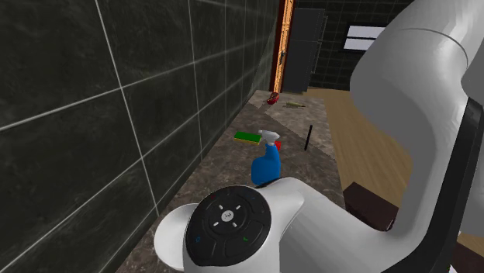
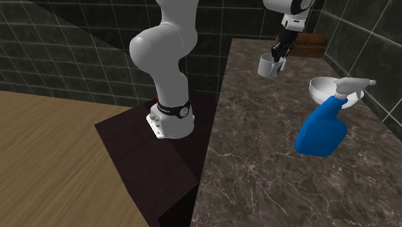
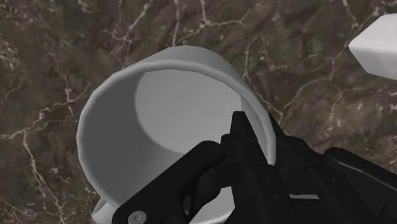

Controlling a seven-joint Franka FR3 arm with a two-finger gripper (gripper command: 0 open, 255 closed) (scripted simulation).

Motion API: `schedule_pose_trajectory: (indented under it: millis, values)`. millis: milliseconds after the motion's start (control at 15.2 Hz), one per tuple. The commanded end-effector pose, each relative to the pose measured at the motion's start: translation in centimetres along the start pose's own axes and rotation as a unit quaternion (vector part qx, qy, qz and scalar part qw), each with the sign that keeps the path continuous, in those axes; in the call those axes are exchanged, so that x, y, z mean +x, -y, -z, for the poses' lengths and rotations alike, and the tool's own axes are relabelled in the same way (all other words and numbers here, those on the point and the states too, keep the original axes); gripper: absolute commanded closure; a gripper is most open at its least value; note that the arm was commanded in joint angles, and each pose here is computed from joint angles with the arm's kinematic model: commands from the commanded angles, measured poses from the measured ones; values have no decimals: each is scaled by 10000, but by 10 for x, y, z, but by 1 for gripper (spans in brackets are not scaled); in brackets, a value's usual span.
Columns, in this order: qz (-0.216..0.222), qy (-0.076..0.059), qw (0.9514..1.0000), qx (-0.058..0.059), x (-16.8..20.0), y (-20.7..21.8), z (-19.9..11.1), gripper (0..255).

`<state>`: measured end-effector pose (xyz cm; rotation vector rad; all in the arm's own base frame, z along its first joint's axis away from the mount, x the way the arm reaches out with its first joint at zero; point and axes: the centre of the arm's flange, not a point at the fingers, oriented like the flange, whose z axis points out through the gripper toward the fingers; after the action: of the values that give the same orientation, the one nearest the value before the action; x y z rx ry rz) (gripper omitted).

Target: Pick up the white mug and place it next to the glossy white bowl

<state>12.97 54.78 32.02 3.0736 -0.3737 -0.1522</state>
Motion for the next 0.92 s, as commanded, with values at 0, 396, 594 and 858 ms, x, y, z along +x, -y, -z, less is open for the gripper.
schedule_pose_trajectory:
  millis: [0, 396, 594, 858]
  values:
    - [1, 0, 10000, 2, 1, 1, -11, 255]
    - [1, 0, 10000, 2, 3, 1, -25, 255]
    - [1, 0, 10000, 2, 3, 1, -25, 255]
    - [1, 0, 10000, 2, 3, 1, -25, 0]
